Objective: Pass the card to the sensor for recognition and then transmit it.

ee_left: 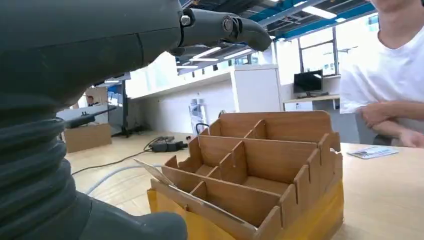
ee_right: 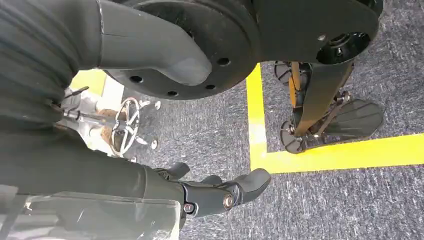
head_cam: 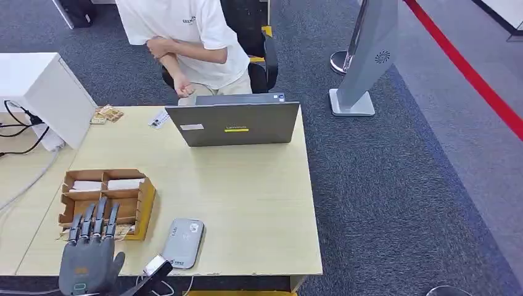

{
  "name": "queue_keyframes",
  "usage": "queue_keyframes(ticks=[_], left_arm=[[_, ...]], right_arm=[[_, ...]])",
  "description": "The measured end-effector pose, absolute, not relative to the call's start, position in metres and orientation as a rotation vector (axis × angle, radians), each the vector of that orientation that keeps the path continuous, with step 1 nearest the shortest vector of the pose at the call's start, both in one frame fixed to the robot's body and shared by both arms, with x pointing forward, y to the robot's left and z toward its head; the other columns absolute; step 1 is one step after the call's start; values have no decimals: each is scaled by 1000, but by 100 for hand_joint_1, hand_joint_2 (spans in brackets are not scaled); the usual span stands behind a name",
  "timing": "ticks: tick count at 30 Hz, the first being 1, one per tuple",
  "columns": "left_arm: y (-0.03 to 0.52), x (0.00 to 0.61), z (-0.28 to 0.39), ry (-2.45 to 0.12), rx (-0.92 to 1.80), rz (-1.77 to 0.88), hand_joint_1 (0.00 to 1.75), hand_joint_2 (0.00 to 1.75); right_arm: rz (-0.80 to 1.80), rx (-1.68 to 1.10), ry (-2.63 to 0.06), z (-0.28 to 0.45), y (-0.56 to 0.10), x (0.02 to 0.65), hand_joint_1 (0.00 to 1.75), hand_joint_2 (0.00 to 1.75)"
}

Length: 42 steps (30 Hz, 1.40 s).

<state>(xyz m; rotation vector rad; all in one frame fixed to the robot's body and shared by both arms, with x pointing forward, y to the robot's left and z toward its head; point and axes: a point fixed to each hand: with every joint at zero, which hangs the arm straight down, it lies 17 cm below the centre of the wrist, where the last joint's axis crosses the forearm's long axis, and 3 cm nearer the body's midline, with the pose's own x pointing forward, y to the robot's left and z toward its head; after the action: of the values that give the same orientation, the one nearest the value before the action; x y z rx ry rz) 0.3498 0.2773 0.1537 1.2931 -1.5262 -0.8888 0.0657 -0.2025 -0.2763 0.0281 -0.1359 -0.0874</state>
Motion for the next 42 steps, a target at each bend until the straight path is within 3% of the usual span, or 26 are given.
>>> queue_keyframes(ticks=[42], left_arm=[[306, 381, 131, -1414, 1348, -869, 0, 175]], right_arm=[[-15, 32, -137, -276, -201, 65, 0, 175]])
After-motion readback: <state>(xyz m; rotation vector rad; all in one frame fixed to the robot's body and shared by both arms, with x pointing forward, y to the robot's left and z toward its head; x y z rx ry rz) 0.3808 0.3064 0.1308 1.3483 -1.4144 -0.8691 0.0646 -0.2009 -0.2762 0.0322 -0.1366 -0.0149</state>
